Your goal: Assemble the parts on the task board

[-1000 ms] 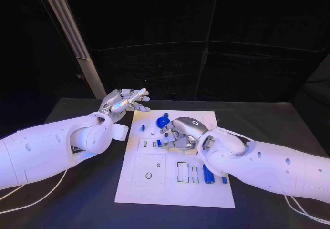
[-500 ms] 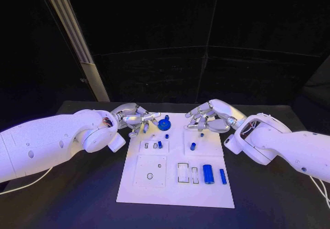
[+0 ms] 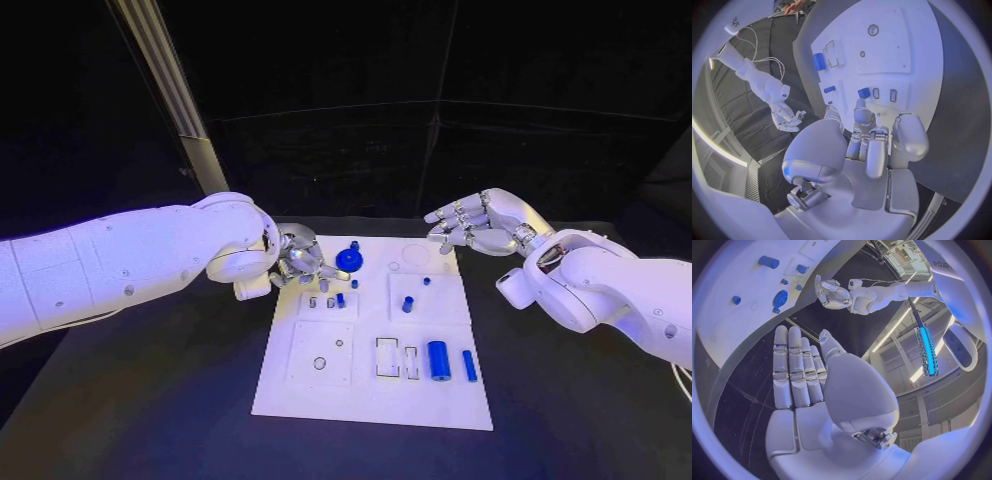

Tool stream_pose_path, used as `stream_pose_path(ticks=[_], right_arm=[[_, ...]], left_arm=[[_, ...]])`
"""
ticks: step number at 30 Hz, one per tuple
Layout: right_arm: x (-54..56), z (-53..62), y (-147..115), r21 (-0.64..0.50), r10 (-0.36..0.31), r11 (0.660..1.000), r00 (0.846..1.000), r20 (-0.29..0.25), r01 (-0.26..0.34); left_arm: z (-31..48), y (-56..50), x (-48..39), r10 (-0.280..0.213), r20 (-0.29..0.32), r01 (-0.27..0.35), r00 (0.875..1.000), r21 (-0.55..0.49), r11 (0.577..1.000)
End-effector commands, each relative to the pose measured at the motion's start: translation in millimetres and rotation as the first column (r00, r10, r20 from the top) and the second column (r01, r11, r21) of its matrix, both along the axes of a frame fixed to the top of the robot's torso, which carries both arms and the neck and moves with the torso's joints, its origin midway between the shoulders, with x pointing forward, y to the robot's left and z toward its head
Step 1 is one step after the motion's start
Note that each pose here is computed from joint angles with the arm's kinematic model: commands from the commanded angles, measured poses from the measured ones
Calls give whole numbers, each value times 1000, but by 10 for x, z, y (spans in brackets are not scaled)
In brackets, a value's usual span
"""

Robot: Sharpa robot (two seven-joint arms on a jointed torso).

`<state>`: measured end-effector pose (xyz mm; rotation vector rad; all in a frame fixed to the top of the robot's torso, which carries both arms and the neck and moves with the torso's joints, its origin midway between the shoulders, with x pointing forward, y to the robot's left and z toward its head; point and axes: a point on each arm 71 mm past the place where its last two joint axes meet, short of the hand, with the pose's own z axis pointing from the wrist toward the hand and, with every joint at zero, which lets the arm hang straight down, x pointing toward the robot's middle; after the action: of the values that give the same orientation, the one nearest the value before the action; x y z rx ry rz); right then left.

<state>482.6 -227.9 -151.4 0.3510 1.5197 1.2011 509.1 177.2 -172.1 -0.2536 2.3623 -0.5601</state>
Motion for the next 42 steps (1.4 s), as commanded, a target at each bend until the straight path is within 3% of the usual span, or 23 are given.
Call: stream_pose_path(ticks=[1,9,23,42], right_arm=[[17,8,-12,35,-12,999,1000,-16,12],[36,-6,-5,31,-17,999,999,-28,18],[55,-21,20,26,-17,999,999,-40,19],[79,-40,46,16,-19,1000,999,-51,20]], left_arm=[[-26,6,40,20,-6,-19,1000,119,993],[-98,-135,110,20,-19,-17,1000,170,985],[-211,-274,213,19,-55,-7,998,203,979],[-274,-353,211,-2,-93,23,996,230,973]])
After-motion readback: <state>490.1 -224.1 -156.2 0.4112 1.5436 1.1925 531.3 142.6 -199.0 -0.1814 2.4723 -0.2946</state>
